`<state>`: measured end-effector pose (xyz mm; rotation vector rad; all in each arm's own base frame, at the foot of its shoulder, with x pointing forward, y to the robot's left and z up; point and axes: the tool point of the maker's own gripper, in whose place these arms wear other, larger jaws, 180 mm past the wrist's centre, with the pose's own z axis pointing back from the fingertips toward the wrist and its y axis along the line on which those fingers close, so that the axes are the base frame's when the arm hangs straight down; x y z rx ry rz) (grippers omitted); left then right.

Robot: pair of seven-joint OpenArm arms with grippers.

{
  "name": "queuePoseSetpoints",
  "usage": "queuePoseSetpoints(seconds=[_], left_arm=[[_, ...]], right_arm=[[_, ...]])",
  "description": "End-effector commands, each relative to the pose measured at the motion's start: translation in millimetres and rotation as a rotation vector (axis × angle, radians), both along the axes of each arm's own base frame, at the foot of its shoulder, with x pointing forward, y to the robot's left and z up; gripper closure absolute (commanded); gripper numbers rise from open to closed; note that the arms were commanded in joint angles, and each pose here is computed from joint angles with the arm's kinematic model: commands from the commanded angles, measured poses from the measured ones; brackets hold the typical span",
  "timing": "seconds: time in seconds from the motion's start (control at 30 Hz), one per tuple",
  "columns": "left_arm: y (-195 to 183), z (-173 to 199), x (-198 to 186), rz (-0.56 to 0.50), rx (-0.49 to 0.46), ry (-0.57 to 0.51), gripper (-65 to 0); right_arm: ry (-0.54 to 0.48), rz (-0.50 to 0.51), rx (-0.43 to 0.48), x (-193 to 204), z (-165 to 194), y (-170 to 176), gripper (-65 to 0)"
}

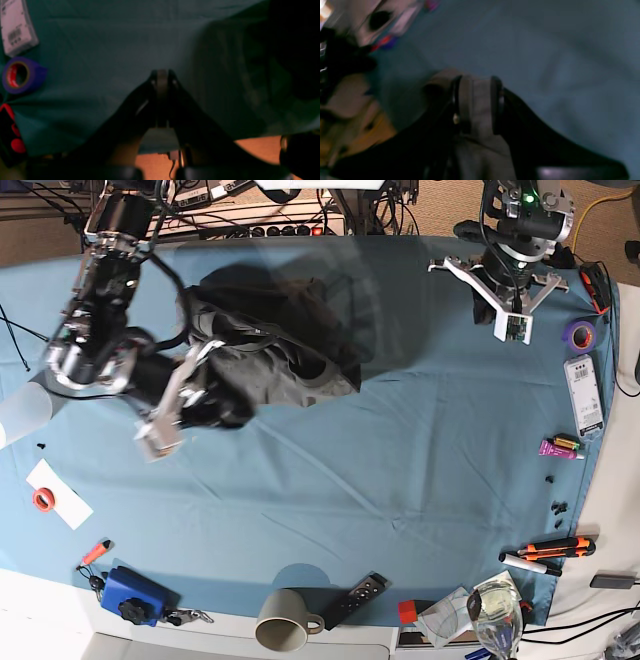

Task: Fold the T-shirt properly
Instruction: 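Lower the folded bundle with the right gripper and press it flat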

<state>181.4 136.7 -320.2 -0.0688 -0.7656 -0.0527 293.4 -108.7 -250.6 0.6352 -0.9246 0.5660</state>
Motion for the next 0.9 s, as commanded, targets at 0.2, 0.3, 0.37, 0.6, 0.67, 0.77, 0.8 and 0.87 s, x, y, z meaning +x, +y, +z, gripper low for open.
queuePoseSetpoints(seconds=[0.2, 0.3, 0.37, 0.6, 0.67, 0.77, 0.8, 0.87], left_arm=[[-0.9, 8.3, 3.6, -0.002, -0.004, -0.037, 0.0], [-0.9, 8.4, 3.8, -0.001, -0.004, -0.038, 0.0], [-1.5, 8.6, 3.9, -0.002, -0.008, -0.039, 0.0], [-3.0, 10.1, 5.9, -0.004, -0.018, -0.047, 0.0], [-3.0, 10.3, 6.1, -0.004, -0.018, -0.049, 0.0], [-2.9, 12.3, 7.9, -0.003, -0.019, -0.063, 0.0], [-3.0, 12.4, 8.0, -0.003, -0.02, -0.064, 0.0], [-3.0, 12.4, 8.0, -0.003, -0.02, -0.064, 0.0]], right_arm=[[-0.015, -0.22, -0.133, 6.6, -3.2, -69.2, -12.9], [0.051, -0.224, -0.164, -9.2, -23.1, -73.5, -12.9], [0.084, -0.221, -0.168, -18.8, -32.6, -73.4, -12.9], [0.172, -0.19, -0.175, -44.0, -56.2, -66.4, -12.9], [0.203, -0.146, -0.171, -53.0, -64.8, -53.9, -12.9], [0.245, -0.039, -0.122, -69.2, -73.1, -21.7, -12.9], [0.252, 0.0, -0.091, -73.9, -72.5, -9.4, -12.9], [0.259, 0.073, -0.017, -81.6, -67.3, 13.8, -12.9]])
